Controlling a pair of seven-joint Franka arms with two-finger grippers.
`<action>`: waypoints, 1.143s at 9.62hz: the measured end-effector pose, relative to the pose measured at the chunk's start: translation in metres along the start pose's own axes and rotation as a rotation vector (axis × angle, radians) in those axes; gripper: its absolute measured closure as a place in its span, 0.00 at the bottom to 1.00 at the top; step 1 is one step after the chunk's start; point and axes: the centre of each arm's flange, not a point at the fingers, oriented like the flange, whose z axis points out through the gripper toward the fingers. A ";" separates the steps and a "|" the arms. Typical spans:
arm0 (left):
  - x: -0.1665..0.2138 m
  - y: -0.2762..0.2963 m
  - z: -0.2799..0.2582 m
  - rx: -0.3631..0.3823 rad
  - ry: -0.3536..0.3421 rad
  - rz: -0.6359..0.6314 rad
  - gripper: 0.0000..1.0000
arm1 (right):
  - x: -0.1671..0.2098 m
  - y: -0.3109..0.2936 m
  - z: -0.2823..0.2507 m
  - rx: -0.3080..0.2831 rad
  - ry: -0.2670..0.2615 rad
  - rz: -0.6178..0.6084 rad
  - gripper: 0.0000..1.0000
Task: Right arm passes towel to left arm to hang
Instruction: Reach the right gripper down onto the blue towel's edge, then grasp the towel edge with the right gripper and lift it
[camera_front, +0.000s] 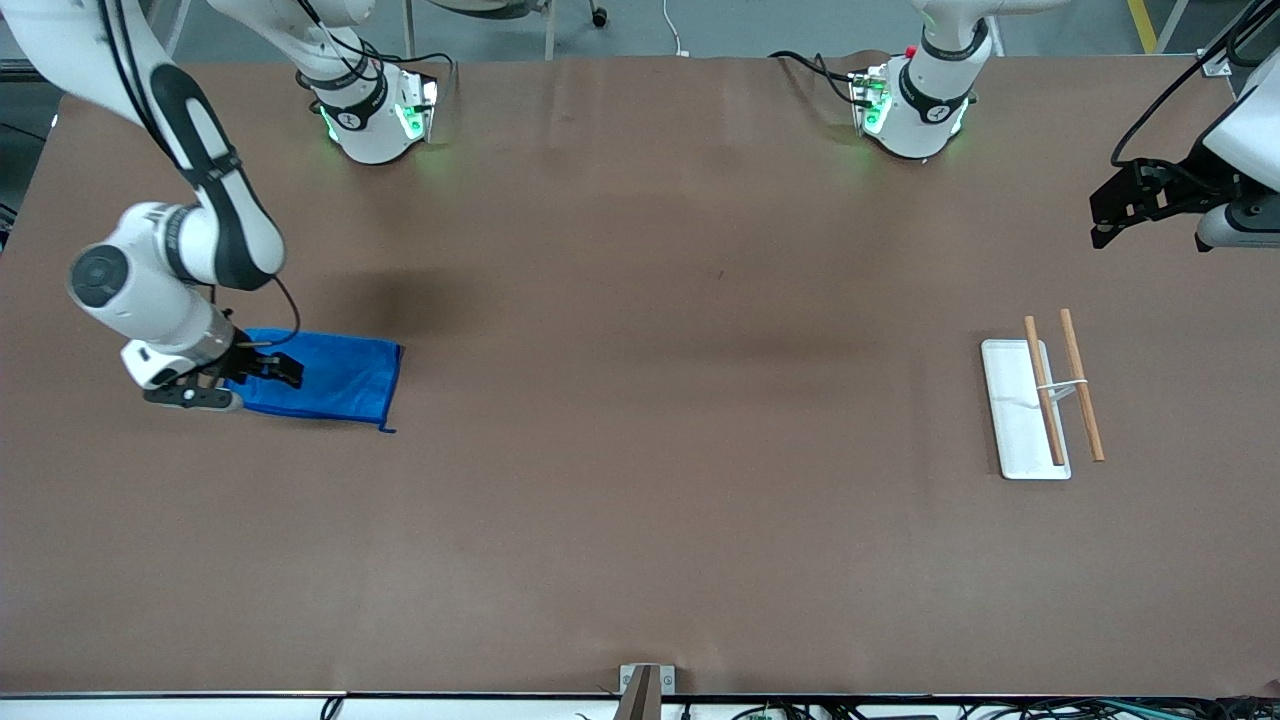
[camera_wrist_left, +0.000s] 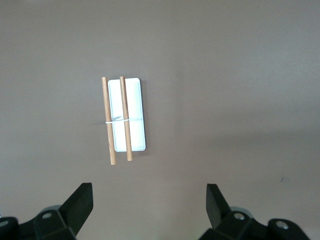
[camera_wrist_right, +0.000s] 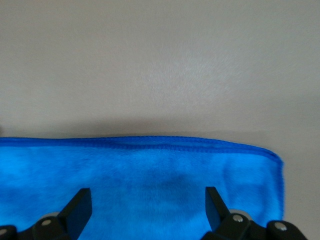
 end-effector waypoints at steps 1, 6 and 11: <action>0.000 0.000 0.000 0.000 0.000 0.000 0.00 | -0.007 -0.004 0.015 0.001 -0.001 -0.007 0.00; 0.000 0.000 0.000 0.000 -0.002 0.000 0.00 | -0.020 -0.007 0.026 0.002 -0.017 -0.019 0.11; 0.000 0.000 0.000 0.000 -0.003 0.000 0.00 | -0.023 -0.007 0.028 0.002 -0.016 -0.019 0.41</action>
